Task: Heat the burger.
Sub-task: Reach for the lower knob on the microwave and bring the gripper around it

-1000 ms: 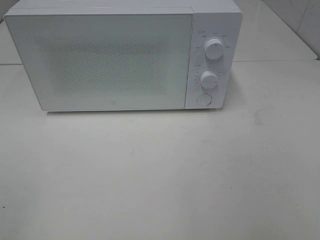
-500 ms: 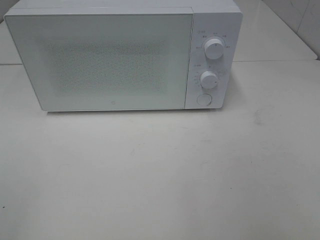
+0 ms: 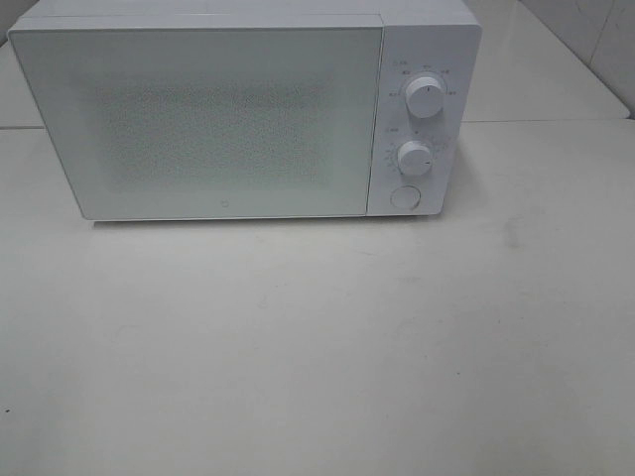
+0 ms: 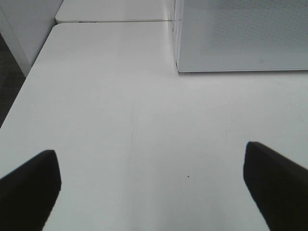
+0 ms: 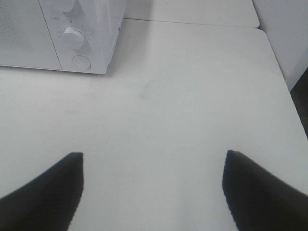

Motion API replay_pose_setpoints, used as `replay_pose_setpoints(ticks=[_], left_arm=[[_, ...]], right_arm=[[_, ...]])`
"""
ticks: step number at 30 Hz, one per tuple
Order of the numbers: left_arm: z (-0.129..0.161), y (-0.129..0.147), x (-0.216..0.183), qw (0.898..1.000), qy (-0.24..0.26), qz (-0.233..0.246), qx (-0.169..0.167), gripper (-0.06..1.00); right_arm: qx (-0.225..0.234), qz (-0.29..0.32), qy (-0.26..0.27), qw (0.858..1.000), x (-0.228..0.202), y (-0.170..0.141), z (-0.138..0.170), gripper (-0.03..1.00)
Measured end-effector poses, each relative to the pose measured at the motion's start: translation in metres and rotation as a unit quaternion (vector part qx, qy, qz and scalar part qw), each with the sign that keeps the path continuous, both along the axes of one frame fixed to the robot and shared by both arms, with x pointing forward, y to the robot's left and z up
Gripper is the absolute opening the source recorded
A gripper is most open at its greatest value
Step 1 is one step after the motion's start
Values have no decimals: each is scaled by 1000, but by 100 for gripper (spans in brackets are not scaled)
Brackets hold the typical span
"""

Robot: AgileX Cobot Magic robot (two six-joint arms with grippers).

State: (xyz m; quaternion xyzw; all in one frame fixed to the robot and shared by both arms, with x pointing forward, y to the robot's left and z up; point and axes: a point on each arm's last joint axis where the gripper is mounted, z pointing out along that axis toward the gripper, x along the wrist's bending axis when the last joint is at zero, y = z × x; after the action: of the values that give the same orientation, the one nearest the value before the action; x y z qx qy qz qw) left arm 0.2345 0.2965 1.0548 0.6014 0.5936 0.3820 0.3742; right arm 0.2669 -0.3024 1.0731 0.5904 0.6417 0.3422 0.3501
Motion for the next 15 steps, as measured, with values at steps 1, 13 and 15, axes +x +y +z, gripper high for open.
replay_pose_setpoints(ticks=[1,13,15], left_arm=[[0,0,0,1000,0,0,0,97],[0,0,0,1000,0,0,0,97],[0,0,0,1000,0,0,0,97]], right_arm=[[0,0,0,1000,0,0,0,77],[-5,9,15,1000,51,7,3,77],[-5,10,14,1000,55,8,3,77]])
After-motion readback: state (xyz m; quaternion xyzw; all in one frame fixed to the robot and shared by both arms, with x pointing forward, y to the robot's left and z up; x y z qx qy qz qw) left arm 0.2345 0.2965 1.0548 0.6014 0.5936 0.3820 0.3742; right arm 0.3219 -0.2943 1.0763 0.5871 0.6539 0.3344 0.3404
